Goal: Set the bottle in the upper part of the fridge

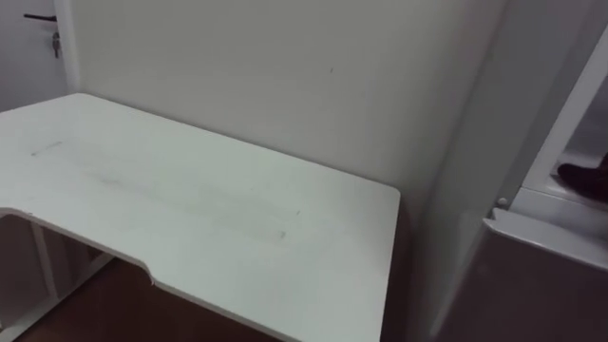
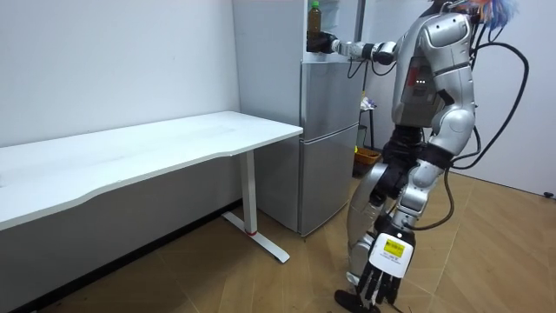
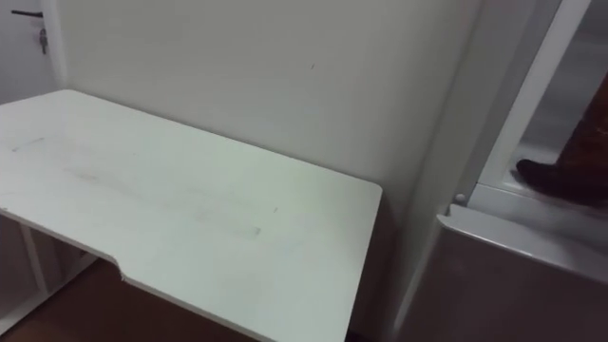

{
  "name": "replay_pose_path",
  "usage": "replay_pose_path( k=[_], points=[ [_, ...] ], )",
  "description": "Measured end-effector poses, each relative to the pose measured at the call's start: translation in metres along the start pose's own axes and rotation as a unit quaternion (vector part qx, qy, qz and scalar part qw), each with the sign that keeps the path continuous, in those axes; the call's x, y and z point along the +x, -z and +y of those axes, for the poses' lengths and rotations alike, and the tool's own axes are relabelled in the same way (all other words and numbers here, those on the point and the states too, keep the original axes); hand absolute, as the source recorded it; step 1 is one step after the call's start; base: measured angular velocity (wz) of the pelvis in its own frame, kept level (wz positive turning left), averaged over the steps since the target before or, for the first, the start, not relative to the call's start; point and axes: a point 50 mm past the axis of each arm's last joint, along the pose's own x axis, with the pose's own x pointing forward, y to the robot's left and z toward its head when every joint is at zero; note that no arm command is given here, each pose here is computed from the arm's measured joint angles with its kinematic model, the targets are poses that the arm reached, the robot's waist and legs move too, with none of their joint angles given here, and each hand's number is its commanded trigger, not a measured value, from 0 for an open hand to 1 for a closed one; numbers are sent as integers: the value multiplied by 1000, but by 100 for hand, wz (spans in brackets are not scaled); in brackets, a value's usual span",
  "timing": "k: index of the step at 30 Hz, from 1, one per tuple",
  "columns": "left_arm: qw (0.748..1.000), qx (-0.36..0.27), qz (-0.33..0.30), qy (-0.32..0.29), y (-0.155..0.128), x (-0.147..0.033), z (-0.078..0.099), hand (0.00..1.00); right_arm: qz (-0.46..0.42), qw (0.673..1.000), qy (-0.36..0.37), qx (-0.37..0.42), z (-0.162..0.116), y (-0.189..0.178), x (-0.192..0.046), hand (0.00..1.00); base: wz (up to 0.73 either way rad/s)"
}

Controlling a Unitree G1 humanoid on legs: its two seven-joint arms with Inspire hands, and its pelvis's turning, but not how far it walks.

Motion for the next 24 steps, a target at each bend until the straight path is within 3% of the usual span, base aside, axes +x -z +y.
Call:
replay_pose_path(
  k=[11, 24],
  points=[
    [1000, 0, -4, -3, -2, 0, 3, 0, 4, 1000, -18, 5, 1, 0, 0, 0, 0],
    [1000, 4, 0, -4, 4, -2, 3, 0, 8, 997, -41, 70, 2, 1, -5, 0, 0]
  ],
)
